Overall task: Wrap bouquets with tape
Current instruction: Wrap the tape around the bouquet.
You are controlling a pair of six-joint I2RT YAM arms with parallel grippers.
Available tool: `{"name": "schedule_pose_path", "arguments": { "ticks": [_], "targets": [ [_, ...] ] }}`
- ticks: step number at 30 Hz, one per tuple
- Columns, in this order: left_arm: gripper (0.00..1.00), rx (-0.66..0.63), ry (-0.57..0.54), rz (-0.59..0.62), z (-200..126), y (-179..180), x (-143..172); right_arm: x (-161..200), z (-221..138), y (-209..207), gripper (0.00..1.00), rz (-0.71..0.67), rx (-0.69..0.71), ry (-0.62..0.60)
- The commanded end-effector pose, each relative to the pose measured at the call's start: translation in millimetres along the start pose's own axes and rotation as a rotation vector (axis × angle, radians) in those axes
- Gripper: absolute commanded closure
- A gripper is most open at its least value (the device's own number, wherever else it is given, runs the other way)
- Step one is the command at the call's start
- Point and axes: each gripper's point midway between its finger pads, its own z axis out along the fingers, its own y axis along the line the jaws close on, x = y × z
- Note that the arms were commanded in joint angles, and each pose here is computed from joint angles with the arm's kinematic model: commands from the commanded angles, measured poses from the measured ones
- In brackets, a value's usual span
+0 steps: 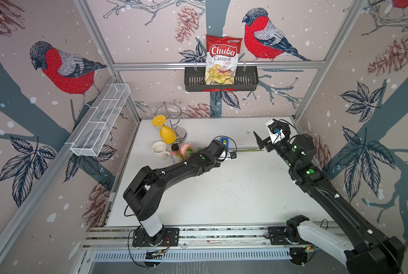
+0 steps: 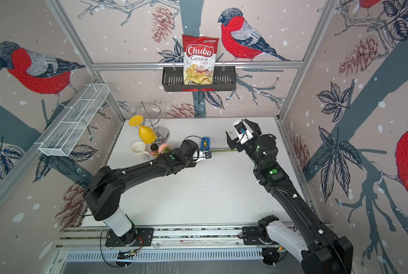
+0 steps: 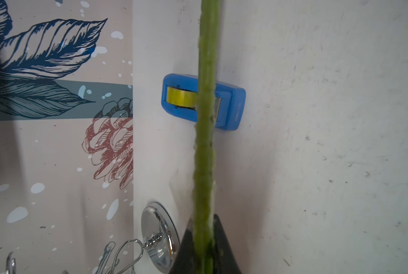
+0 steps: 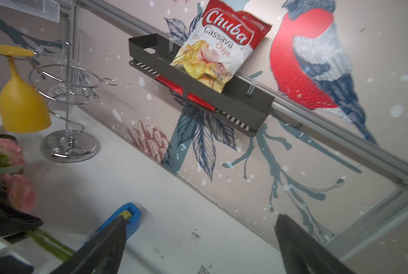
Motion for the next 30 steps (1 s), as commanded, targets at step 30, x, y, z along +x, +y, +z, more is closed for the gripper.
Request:
{"name": "schedule_pose_path", "arguments": {
  "ticks": [30],
  "targets": [
    [1.00, -0.509, -0.035, 0.155, -18.6, 29.2, -8.8, 138.4, 81.5, 142.1, 0.01, -0.007, -0.838, 0.645]
  ]
}}
